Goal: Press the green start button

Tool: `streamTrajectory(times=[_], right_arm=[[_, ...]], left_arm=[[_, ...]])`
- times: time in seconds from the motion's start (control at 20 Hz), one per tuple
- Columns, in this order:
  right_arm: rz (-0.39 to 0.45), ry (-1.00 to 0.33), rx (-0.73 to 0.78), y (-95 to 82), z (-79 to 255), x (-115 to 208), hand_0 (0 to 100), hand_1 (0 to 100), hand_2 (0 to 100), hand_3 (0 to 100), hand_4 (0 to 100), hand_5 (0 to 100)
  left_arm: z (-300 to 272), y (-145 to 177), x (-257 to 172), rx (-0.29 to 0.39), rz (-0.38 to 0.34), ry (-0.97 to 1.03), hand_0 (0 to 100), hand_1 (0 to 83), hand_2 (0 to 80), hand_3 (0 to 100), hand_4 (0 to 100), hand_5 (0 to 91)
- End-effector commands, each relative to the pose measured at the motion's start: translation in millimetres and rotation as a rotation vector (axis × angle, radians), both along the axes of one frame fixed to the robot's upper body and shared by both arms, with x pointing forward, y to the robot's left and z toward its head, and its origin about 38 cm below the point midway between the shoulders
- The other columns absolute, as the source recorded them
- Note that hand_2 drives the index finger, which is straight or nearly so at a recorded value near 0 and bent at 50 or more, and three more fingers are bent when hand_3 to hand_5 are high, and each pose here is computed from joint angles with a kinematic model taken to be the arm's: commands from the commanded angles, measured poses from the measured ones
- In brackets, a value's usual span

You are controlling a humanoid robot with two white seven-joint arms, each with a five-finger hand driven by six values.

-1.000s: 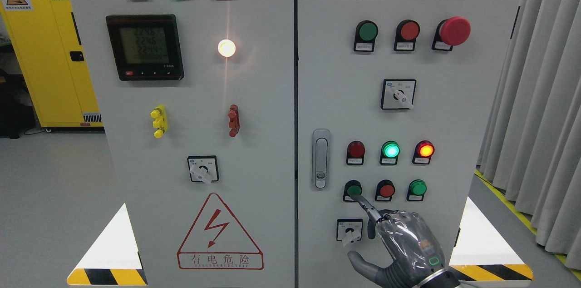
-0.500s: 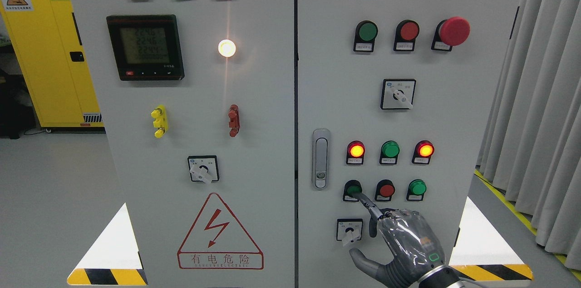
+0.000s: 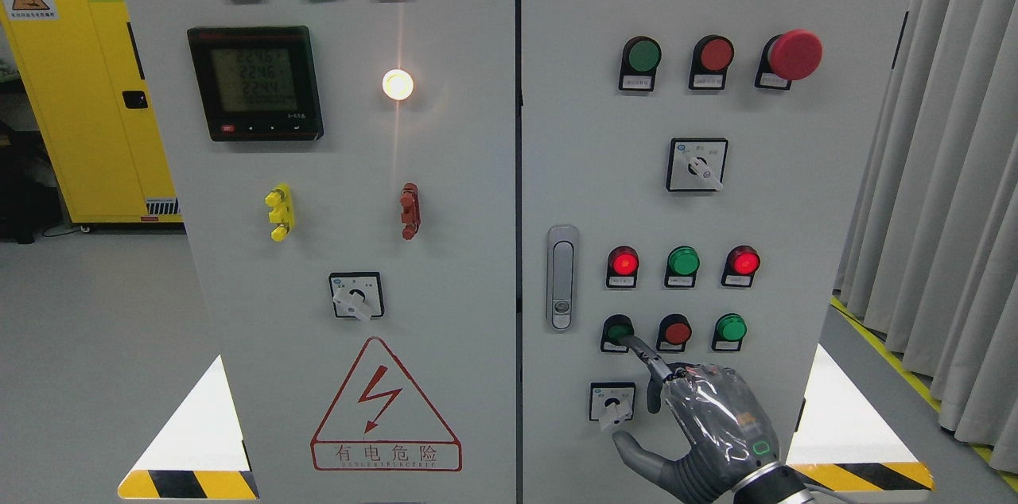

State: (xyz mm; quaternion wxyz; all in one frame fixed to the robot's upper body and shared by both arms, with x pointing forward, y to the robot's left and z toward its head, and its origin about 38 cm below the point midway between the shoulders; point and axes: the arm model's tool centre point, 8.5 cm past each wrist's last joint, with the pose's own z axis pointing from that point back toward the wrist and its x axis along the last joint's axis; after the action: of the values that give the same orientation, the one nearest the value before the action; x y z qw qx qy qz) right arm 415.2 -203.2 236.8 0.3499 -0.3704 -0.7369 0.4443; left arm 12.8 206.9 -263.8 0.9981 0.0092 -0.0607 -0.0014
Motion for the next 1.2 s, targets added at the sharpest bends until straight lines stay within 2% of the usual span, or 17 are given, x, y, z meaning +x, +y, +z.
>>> streamTrajectory(times=[0.0,0.05,0.1,0.15,0.2,0.3,0.35,0.45,0.5,0.6,0.65,0.7,0.8,0.9,1.15], right_arm=[[0.134,0.016,0.253,12.9,10.4,-18.0,36,56,0,50,55,43],[0.158,0.021,0.301,15.1,10.9,-23.5,37,56,0,43,50,39],[0.176,0.025,0.338,16.0,10.7,-27.9,36,56,0,28,36,26],[0.192,0.034,0.373,15.5,9.5,-31.7,36,56,0,28,36,26],[0.215,0.041,0.414,15.0,9.7,-36.8,36,56,0,23,31,23],[0.267,0.074,0.521,13.4,4.9,-48.4,36,56,0,23,31,23],[0.298,0.102,0.586,13.7,0.2,-54.7,36,55,0,21,26,20],[0.385,0.195,0.735,13.9,-11.7,-67.8,37,55,0,20,26,20],[0.422,0.240,0.788,14.2,-18.0,-73.7,39,55,0,14,21,16],[0.453,0.301,0.885,12.9,-25.4,-83.0,39,55,0,14,21,16],[0.463,0.324,0.929,12.3,-26.0,-85.1,40,55,0,9,16,12],[0.476,0.342,0.967,11.9,-26.2,-87.1,41,54,0,2,11,2],[0.499,0.387,1.050,11.2,-27.6,-90.6,43,53,0,2,11,2],[0.501,0.415,1.079,11.6,-30.2,-92.1,50,51,0,0,7,0],[0.496,0.427,1.081,11.5,-34.2,-94.9,48,50,0,0,6,0]], left_arm=[[0.3,-2.1,18.4,-0.005,-0.001,-0.041,12,55.6,0.0,0,0,0.0],[0.3,-1.2,18.4,-0.003,-0.001,-0.041,12,55.6,0.0,0,0,0.0],[0.3,-2.1,18.4,-0.005,-0.001,-0.041,12,55.6,0.0,0,0,0.0],[0.3,-1.2,18.4,-0.003,-0.001,-0.041,12,55.6,0.0,0,0,0.0],[0.3,-1.2,18.4,-0.003,-0.001,-0.041,12,55.6,0.0,0,0,0.0],[0.3,-1.2,18.4,-0.003,-0.001,-0.041,12,55.6,0.0,0,0,0.0],[0.3,-1.2,18.4,-0.003,-0.001,-0.041,12,55.6,0.0,0,0,0.0],[0.3,-1.2,18.4,-0.003,-0.001,-0.041,12,55.6,0.0,0,0,0.0],[0.3,-2.1,18.4,-0.005,-0.001,-0.041,12,55.6,0.0,0,0,0.0],[0.3,-2.1,18.4,-0.005,-0.001,-0.041,12,55.6,0.0,0,0,0.0],[0.3,-1.2,18.4,-0.003,-0.001,-0.041,12,55.6,0.0,0,0,0.0],[0.3,-1.2,18.4,-0.003,-0.001,-0.041,12,55.6,0.0,0,0,0.0],[0.3,-1.2,18.4,-0.003,-0.001,-0.041,12,55.6,0.0,0,0,0.0],[0.3,-1.2,18.4,-0.003,-0.001,-0.041,12,55.6,0.0,0,0,0.0],[0.3,-2.1,18.4,-0.005,-0.001,-0.041,12,55.6,0.0,0,0,0.0]])
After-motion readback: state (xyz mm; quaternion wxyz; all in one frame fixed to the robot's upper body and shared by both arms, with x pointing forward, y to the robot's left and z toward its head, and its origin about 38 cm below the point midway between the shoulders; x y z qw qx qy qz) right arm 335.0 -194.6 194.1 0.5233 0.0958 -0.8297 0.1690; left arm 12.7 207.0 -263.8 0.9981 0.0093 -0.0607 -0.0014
